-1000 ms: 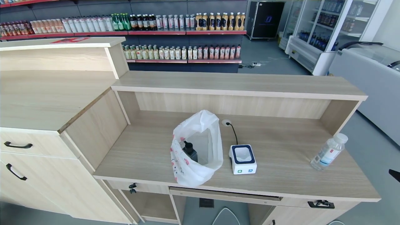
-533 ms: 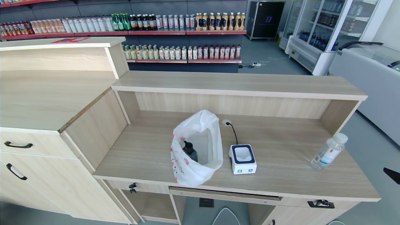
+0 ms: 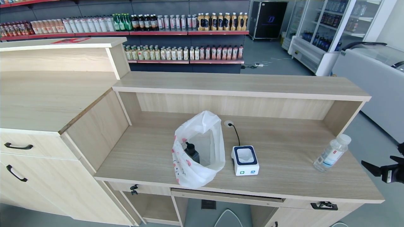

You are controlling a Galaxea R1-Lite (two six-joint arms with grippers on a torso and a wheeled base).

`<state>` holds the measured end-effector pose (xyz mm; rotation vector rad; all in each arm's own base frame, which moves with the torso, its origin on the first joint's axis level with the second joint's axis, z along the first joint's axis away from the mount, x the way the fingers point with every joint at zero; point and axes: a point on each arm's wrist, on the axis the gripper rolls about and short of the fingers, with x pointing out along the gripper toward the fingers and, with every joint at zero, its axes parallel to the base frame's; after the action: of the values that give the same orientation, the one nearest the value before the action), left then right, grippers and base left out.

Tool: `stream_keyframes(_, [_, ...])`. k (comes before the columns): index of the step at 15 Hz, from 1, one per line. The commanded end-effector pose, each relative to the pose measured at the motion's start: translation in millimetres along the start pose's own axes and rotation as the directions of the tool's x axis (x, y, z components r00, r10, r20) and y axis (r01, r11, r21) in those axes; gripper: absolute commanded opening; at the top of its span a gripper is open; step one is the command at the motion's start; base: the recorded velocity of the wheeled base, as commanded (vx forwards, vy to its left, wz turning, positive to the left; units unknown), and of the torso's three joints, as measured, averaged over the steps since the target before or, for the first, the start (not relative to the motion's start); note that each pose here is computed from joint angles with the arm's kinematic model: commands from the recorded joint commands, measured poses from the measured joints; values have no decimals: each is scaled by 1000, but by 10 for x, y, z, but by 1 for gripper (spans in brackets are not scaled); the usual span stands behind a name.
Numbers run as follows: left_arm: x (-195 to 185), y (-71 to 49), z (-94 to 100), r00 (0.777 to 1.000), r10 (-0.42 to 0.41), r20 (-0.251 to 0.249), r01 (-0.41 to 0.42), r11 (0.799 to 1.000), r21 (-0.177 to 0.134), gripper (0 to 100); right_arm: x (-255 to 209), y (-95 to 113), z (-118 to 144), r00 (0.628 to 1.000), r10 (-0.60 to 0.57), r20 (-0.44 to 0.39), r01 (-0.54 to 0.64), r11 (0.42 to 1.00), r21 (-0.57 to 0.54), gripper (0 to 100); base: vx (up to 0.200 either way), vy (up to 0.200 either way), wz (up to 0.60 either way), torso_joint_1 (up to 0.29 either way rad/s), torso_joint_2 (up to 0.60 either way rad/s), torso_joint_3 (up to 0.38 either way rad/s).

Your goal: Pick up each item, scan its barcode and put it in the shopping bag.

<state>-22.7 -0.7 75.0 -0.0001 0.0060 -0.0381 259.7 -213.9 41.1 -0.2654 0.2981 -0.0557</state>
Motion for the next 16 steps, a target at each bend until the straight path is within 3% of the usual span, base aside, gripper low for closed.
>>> stream_keyframes(1, [0, 0, 0, 1000, 1, 0, -1, 1000, 0, 100, 154, 95, -55, 999, 42, -1, -42, 999, -3, 100, 0, 0, 0, 0, 0, 0])
stream_keyframes(5, [0, 0, 0, 1000, 0, 0, 0, 1000, 0, 100, 302, 247, -104, 996, 88, 10, -88, 996, -20, 100, 0, 0, 0, 0, 0, 0])
stream_keyframes(11, [0, 0, 0, 1000, 0, 0, 0, 1000, 0, 100, 583, 276, -85, 992, 104, 66, -99, 993, -70, 100, 0, 0, 0, 0, 0, 0])
stream_keyframes(16, [0, 0, 0, 1000, 0, 0, 0, 1000, 0, 100, 739, 363, -139, 989, 134, 66, -129, 989, -74, 100, 0, 0, 0, 0, 0, 0])
